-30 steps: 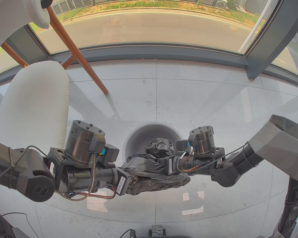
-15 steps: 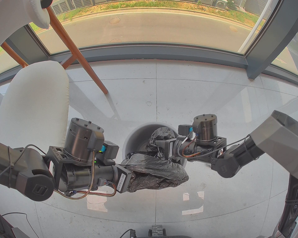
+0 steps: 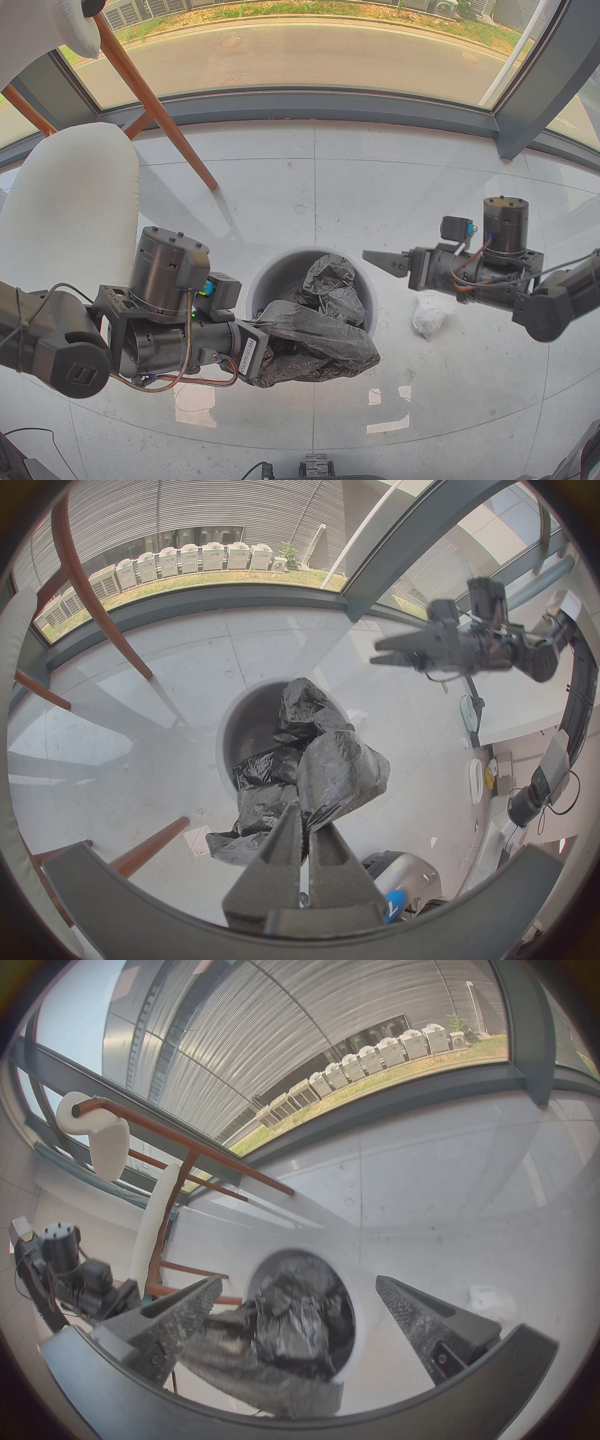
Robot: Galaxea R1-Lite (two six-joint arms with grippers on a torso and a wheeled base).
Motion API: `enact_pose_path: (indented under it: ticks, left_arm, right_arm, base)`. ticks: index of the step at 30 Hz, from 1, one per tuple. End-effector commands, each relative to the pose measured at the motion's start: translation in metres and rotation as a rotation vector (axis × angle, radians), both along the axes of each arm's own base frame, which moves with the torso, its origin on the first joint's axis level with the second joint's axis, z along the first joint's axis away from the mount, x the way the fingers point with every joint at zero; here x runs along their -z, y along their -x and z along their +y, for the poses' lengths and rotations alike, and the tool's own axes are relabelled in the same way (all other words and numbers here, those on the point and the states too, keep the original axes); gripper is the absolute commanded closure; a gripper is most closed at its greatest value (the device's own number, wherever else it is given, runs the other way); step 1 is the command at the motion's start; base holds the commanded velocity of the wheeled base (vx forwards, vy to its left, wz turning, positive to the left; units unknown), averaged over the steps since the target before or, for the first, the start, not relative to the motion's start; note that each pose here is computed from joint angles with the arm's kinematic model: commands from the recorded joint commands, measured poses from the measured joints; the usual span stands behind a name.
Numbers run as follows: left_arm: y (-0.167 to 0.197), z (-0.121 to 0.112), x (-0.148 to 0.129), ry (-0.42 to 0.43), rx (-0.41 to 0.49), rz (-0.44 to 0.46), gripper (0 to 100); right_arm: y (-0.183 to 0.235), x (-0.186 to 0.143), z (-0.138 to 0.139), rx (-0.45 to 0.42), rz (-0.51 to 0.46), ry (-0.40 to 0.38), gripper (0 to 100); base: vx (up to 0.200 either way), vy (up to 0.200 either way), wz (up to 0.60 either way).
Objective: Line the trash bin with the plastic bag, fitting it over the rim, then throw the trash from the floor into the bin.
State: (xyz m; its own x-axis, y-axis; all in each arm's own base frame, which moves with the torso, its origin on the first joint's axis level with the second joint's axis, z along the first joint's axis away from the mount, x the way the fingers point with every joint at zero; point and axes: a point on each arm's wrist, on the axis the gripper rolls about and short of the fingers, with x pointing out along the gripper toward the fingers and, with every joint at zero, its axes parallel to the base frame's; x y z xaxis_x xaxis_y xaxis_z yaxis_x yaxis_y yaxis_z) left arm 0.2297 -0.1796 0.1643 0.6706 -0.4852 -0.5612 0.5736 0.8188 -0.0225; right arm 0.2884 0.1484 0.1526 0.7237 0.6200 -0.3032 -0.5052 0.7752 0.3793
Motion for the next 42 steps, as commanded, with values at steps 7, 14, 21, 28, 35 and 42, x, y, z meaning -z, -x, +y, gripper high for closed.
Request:
enact_pose_path:
  ticks: [7,14,21,28,35,42]
  left_arm:
    - [-0.005,-0.004,0.009,-0.007,0.004,0.032,100]
    - [-0.004,-0.003,0.007,-0.004,0.003,0.026,100]
    - [-0.002,-0.002,0.010,-0.008,0.002,0.037,100]
    - [-0.002,-0.001,0.010,-0.006,0.000,0.038,100]
    - [-0.002,-0.002,0.009,-0.006,-0.001,0.036,100]
    - [-0.002,-0.002,0.009,-0.007,-0.002,0.036,100]
  right_arm:
    - [0.002,0.023,0.013,-0.034,0.075,0.035,0]
    - [-0.041,0.040,0.064,-0.073,0.042,0.036,100]
    - [-0.064,0.050,0.100,-0.091,-0.002,0.027,100]
    - [-0.078,0.073,0.108,-0.121,-0.042,0.104,100]
    - [-0.086,0.102,0.107,-0.113,-0.028,0.121,100]
    - [-0.088,0.106,0.109,-0.113,-0.055,0.105,100]
  base:
    - [0.000,0.000,0.00]
    - [0.000,0.000,0.00]
    - [0.000,0.000,0.00]
    - [0.000,0.000,0.00]
    - [0.000,0.000,0.00]
    - [0.000,0.000,0.00]
